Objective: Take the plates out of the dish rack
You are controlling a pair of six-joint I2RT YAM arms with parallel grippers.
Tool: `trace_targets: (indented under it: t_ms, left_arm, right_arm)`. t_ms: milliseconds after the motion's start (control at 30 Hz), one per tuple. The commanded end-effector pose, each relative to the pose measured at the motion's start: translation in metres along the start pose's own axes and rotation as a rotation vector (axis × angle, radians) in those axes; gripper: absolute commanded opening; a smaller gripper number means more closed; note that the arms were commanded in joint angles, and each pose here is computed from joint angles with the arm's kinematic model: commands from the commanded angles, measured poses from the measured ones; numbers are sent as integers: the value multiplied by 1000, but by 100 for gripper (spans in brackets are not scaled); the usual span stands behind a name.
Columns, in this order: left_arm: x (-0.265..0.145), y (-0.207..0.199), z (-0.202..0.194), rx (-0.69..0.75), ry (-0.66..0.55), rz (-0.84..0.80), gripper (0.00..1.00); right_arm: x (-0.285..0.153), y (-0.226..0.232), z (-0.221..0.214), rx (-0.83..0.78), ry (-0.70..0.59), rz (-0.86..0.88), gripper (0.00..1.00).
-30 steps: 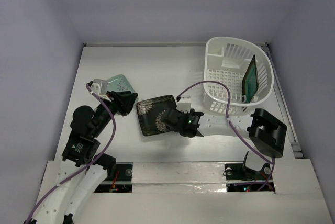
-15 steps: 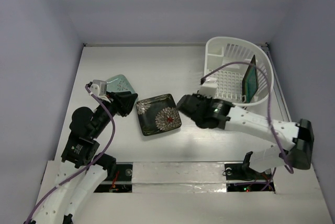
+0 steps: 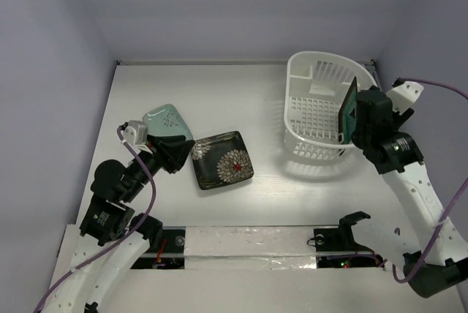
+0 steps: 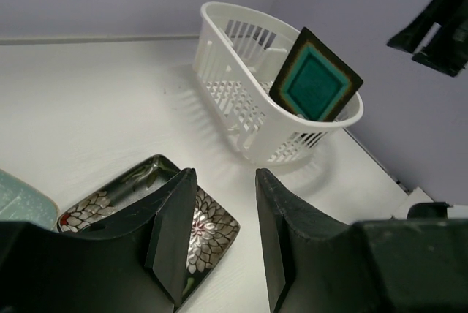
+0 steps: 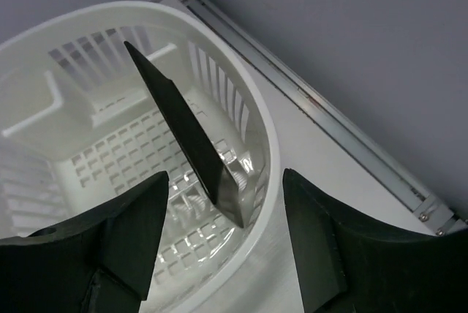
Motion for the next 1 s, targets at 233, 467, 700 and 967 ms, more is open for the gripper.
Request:
trace_targets:
  t_ms: [233,467,700,967]
  left_arm:
    - [-20,-15,5,31,-30,-59,38]
    - [-33,-23,10,24,-75,-87,38]
    - [-44,-27,15,18,-117,-104,40]
    - [-50,-31,19,17,-142,-129,40]
  right_arm:
    - [71,28,-21,-268,139,0,68]
    - [100,33,-38,-341,209,-30,62]
    - [117,28,-64,-422,264,-99,49]
    - [108,20,-49,-460,232,-115,18]
Point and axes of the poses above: each gripper's point midway between its finger pads, its own x axis out along the fingers, its own y axis along the line the jaws close on, z = x × y, the point moved 3 cm from there along -x, back along the fingers, and after that the axes turned 8 degrees about x, right-handed, at the moved point
